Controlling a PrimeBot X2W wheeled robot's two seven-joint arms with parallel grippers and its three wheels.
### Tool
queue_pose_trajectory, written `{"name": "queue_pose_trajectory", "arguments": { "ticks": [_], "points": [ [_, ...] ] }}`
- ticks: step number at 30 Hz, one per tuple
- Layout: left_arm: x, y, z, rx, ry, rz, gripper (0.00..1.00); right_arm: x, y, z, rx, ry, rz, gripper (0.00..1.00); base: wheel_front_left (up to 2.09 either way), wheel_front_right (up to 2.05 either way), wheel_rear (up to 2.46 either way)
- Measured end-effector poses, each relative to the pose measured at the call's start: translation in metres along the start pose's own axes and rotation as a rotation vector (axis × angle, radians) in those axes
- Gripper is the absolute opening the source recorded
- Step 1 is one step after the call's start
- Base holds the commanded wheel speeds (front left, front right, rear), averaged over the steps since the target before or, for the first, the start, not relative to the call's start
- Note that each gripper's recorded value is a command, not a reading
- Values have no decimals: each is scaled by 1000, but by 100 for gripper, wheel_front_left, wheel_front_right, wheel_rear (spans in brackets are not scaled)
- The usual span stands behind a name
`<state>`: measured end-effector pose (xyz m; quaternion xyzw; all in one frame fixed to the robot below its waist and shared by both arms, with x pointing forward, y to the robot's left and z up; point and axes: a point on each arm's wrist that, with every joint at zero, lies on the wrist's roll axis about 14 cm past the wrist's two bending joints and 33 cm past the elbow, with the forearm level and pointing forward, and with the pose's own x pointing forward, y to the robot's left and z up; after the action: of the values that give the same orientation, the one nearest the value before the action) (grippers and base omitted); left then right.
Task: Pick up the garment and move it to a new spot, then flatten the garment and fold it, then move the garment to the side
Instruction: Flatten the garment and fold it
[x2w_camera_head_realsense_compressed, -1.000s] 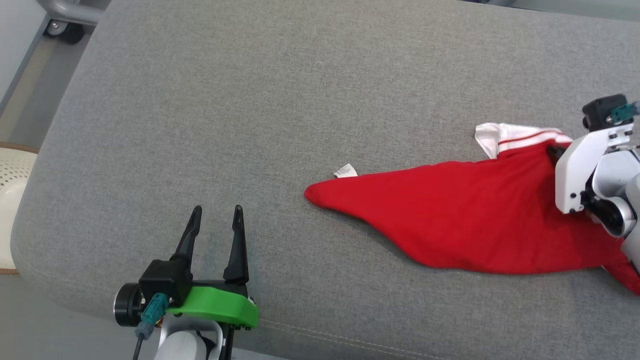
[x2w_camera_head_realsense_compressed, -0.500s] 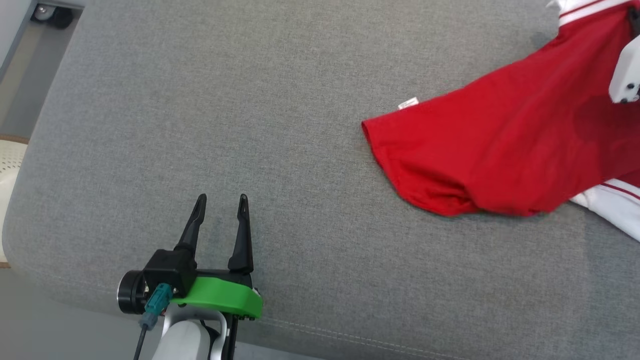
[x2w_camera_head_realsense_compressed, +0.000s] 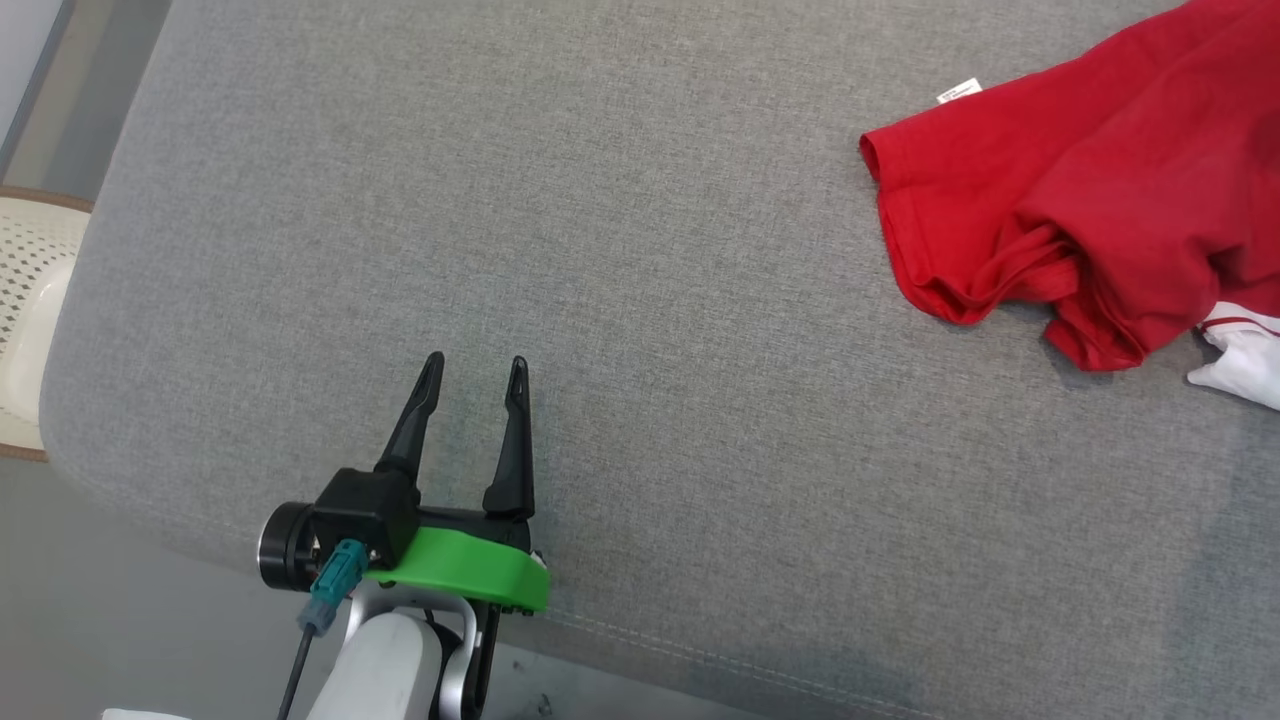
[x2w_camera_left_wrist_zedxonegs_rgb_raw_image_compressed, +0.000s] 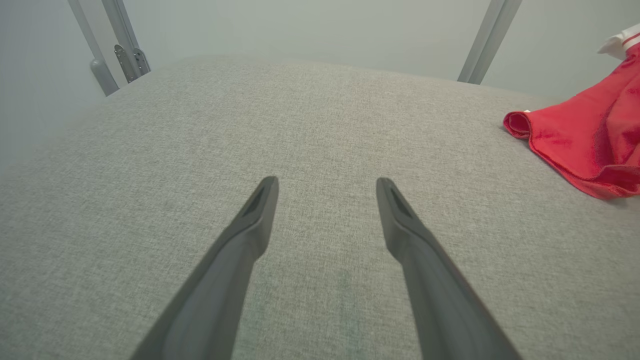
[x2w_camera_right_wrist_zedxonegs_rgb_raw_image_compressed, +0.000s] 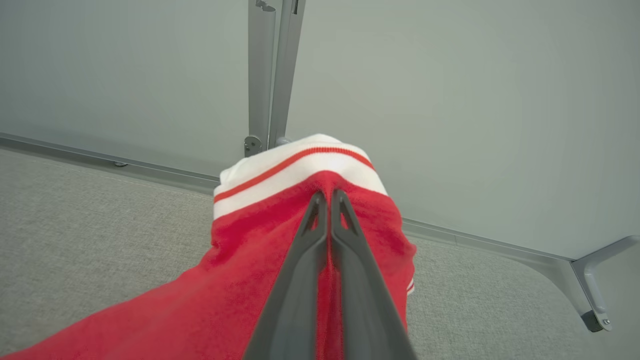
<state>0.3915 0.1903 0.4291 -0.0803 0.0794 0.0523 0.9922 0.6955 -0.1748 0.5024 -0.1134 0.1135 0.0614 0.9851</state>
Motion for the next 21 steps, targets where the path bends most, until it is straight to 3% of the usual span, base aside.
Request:
{"name": "queue_pose_trajectory", "arguments": {
  "ticks": [1, 2, 11, 21],
  "points": [
    [1, 1, 0, 2, 1, 4, 100, 2, 4, -2, 1, -3, 2, 40, 0, 0, 0],
    [1, 2, -1, 3, 3, 9, 100, 5, 8, -4, 8, -6, 7, 100, 0, 0, 0],
    [5, -4, -4, 6, 9, -8, 100, 0, 50, -5, 12, -82, 73, 100, 0, 0, 0],
    [8, -25, 3, 19, -19, -84, 100, -51, 106, -9, 28, -155, 217, 100, 0, 0, 0]
  ]
}}
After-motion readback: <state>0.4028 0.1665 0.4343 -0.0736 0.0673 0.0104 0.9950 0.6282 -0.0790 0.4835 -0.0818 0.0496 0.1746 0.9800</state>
